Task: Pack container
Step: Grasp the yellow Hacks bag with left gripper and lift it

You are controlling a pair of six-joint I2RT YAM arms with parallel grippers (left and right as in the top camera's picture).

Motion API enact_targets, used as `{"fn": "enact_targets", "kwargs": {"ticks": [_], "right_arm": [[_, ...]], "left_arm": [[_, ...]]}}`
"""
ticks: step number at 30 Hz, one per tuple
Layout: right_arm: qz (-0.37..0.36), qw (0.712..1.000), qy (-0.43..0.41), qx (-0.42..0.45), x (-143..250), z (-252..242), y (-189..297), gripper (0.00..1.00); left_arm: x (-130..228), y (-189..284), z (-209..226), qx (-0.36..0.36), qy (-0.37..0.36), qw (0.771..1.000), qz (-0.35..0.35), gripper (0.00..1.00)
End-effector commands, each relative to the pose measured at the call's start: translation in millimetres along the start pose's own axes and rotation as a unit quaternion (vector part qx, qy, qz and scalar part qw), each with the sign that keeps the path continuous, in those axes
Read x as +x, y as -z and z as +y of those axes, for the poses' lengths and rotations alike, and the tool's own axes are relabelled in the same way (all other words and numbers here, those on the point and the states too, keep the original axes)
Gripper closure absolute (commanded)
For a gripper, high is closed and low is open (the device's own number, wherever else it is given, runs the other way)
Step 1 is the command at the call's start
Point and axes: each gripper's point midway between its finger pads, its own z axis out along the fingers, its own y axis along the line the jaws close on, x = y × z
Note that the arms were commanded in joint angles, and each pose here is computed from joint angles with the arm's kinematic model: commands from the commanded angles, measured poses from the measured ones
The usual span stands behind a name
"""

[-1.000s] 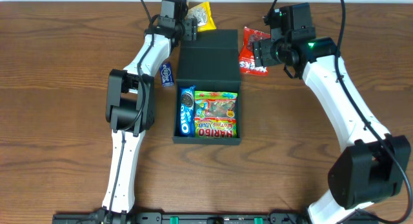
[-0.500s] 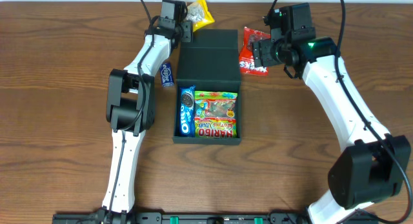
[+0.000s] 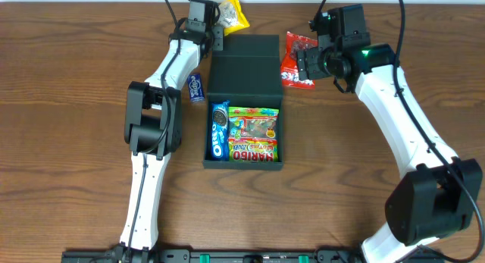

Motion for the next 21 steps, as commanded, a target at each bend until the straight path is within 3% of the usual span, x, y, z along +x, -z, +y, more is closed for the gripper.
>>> {"fn": "enact_targets", "kwargs": {"ticks": [1,9,21], "right_arm": [[-0.004,1.0,-0.01,0.0,-2.0,-3.0,4.9,0.15],[-0.002,1.0,-0.01,0.0,-1.3,-3.0,4.9,0.15],[-0.004,1.0,-0.01,0.0,-2.4,-3.1,4.9,0.15]], "left_arm": [[64.7,-24.5,19.6,-0.023,0.006,0.996,0.091,0.94],[73.6,-0.9,61.3,-0.054,0.038,0.986,0.155,0.94],[10.3,62.4,70.8,-0.08,0.037,0.986,0.14,0.95]]}}
